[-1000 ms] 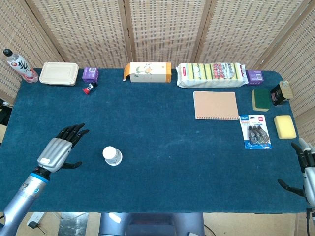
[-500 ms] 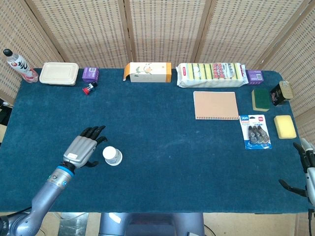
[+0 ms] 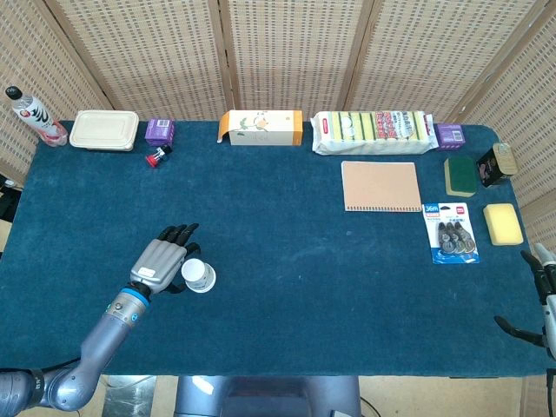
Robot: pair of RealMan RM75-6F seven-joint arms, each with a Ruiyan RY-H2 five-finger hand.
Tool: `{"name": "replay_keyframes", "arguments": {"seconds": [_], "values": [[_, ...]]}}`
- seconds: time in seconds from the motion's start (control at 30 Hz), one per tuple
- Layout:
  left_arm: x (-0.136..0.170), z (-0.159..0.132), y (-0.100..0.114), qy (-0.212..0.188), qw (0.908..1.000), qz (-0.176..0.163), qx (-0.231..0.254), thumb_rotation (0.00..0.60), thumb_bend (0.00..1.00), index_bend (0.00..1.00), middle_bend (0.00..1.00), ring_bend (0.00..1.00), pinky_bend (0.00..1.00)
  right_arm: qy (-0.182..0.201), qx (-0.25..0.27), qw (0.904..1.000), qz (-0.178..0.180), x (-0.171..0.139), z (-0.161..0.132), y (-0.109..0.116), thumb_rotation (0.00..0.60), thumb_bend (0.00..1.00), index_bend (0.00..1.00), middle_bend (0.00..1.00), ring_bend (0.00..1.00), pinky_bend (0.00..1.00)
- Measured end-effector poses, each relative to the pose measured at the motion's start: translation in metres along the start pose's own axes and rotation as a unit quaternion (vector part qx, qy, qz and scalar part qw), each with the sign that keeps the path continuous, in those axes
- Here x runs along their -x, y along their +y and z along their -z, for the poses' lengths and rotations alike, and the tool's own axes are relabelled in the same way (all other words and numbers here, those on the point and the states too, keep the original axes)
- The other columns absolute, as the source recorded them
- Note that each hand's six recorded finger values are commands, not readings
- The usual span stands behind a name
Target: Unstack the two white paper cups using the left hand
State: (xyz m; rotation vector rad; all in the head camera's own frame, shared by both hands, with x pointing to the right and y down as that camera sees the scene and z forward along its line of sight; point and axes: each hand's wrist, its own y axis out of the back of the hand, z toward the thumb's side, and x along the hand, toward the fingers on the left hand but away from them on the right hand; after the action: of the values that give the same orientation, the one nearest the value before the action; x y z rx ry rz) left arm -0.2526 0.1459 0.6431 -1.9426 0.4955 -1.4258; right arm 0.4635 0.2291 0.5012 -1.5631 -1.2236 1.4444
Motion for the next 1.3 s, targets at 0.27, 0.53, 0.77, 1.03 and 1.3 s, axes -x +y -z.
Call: {"name": "replay_keyframes", "arguments": {"seconds": [0.27,0.53,0.77,1.03,1.3], "values": [[-0.003,-0.002,0.001,0.003,1.0000,-0.003,0.000,0.600,0.21,0.39,0.00,0.00,0.06,0.000,0.002,1.0000,-0.001,0.000,0.000,0.000,0.600,0.08,0.06,0.00,0.00,0.00],[0.000,-0.004,0.006,0.001,0.9999,-0.011,0.001,0.600,0.23,0.42,0.00,0.00,0.06,0.000,0.003,1.0000,-0.002,0.000,0.000,0.000,0.600,0.08,0.06,0.00,0.00,0.00],[0.009,-0.004,0.020,-0.001,0.9995,-0.030,0.011,0.600,0.23,0.42,0.00,0.00,0.06,0.002,0.004,1.0000,-0.003,0.000,0.000,0.000,0.600,0.08,0.06,0.00,0.00,0.00],[0.033,-0.001,0.053,-0.015,0.9972,-0.063,0.038,0.600,0.22,0.42,0.00,0.00,0.07,0.001,0.000,1.0000,-0.006,0.000,0.000,-0.002,0.600,0.08,0.06,0.00,0.00,0.00],[0.062,0.017,0.088,-0.018,0.9930,-0.100,0.061,0.600,0.22,0.42,0.00,0.00,0.07,0.011,-0.005,0.9997,-0.021,-0.002,-0.008,-0.009,0.600,0.08,0.06,0.00,0.00,0.00]]}}
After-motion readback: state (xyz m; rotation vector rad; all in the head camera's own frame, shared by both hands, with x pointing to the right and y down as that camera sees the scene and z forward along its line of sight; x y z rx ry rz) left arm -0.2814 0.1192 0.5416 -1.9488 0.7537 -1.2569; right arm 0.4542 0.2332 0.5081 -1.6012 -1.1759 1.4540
